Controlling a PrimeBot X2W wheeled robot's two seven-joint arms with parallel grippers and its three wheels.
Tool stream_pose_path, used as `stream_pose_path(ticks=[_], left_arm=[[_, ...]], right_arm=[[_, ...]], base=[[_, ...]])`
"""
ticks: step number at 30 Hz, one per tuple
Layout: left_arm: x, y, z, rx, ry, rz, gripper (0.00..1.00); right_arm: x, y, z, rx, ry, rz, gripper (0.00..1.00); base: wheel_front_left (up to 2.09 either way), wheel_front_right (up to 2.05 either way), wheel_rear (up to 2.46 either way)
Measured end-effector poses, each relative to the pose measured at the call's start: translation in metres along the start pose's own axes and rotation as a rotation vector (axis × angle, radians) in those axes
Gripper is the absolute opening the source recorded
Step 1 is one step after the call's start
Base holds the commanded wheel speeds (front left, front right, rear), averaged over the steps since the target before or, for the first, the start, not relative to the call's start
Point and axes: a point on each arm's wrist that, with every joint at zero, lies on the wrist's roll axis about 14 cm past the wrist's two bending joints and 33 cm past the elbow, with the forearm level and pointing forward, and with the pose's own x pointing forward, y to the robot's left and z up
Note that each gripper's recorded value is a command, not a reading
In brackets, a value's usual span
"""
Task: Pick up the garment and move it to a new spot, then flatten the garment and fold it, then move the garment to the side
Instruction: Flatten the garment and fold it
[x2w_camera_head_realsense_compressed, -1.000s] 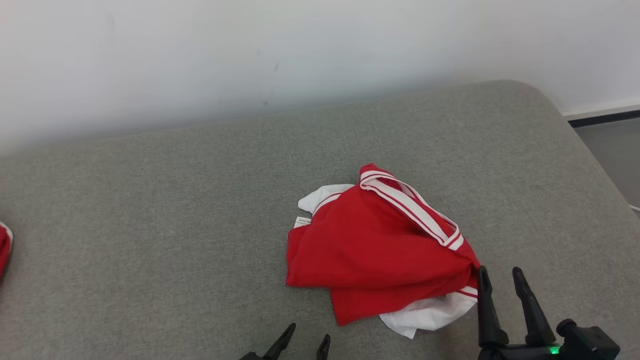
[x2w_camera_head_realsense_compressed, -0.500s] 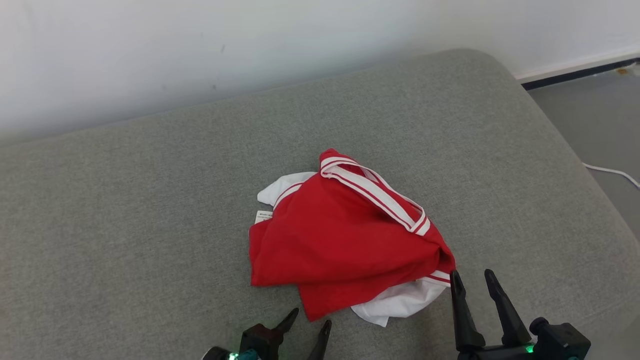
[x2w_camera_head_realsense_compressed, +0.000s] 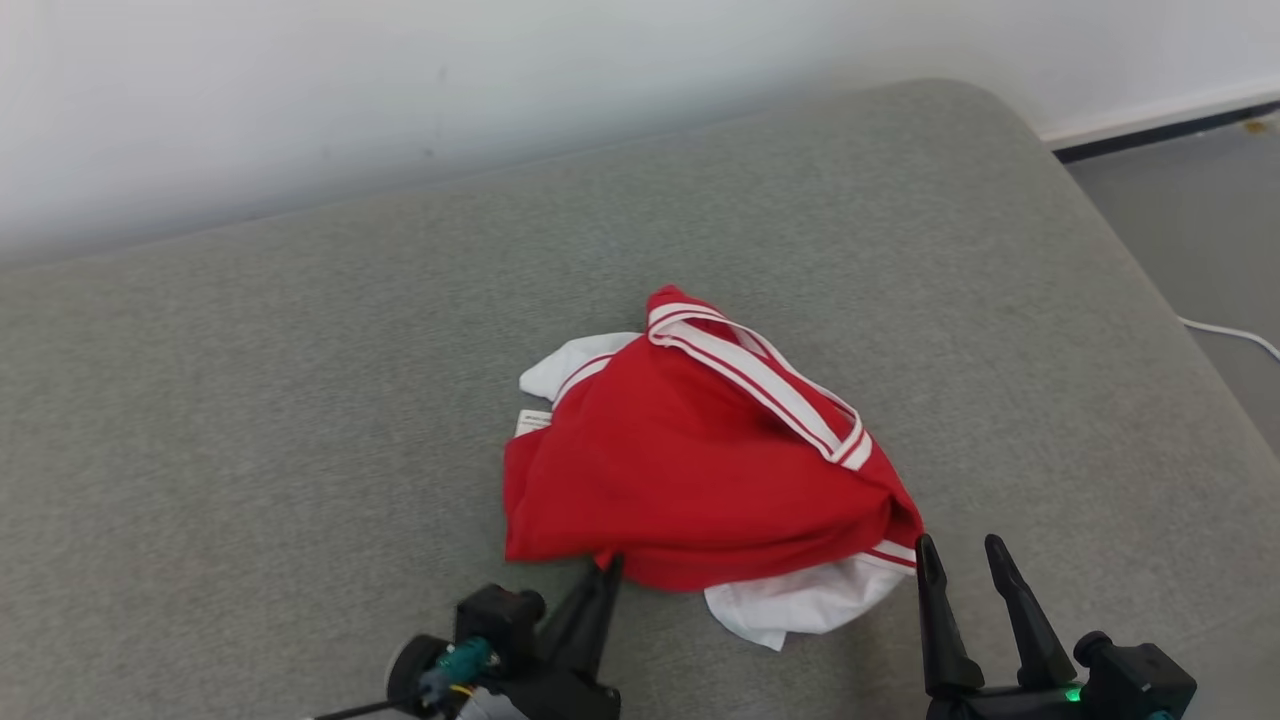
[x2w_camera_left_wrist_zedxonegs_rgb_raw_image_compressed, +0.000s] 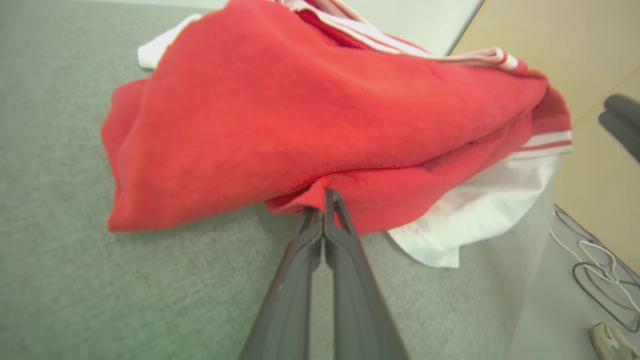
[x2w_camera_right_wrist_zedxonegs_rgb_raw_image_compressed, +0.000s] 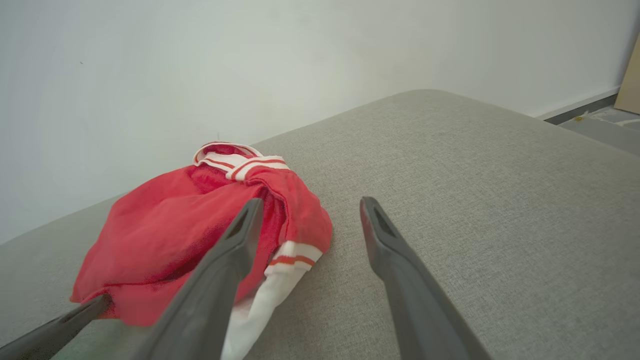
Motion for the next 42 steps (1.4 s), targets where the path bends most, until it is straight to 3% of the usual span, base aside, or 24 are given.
stream_pose_path(ticks=[6,15,20,24,25,26,30,38,42], left_arm=[[-0.021,0.039,0.048,0.008,-0.172,0.15,0.0],[-0.123,0.131,0.086,0.081,-0.333,0.501,0.0],[-0.181,0.158,0.076,0.072,-0.347,0.67,0.0],[-0.199,0.156,0.051,0.042,-0.3,0.713,0.0],[-0.2,0.153,0.047,0.036,-0.295,0.712,0.4],[-0.202,0.152,0.045,0.031,-0.292,0.715,1.0],[-0.211,0.152,0.063,0.048,-0.359,0.736,1.0],[-0.228,0.143,0.099,0.188,-0.442,0.763,1.0],[-0.235,0.137,0.092,0.221,-0.42,0.78,1.0]], right_arm=[[0.006,0.012,-0.007,0.008,0.018,0.041,1.0],[0.016,0.046,-0.015,0.022,0.038,0.152,1.0],[0.018,0.061,-0.014,0.027,0.033,0.201,1.0],[0.016,0.068,-0.014,0.028,0.034,0.223,1.0],[0.015,0.069,-0.014,0.029,0.034,0.228,1.0],[0.015,0.071,-0.014,0.029,0.035,0.233,1.0],[0.011,0.08,-0.022,0.022,0.06,0.265,1.0],[0.01,0.124,-0.039,-0.049,0.105,0.412,1.0],[0.022,0.143,-0.048,-0.091,0.13,0.471,1.0]], base=[[0.0,0.0,0.0],[0.0,0.0,0.0],[0.0,0.0,0.0],[0.0,0.0,0.0],[0.0,0.0,0.0],[0.0,0.0,0.0],[0.0,0.0,0.0],[0.0,0.0,0.0],[0.0,0.0,0.0]])
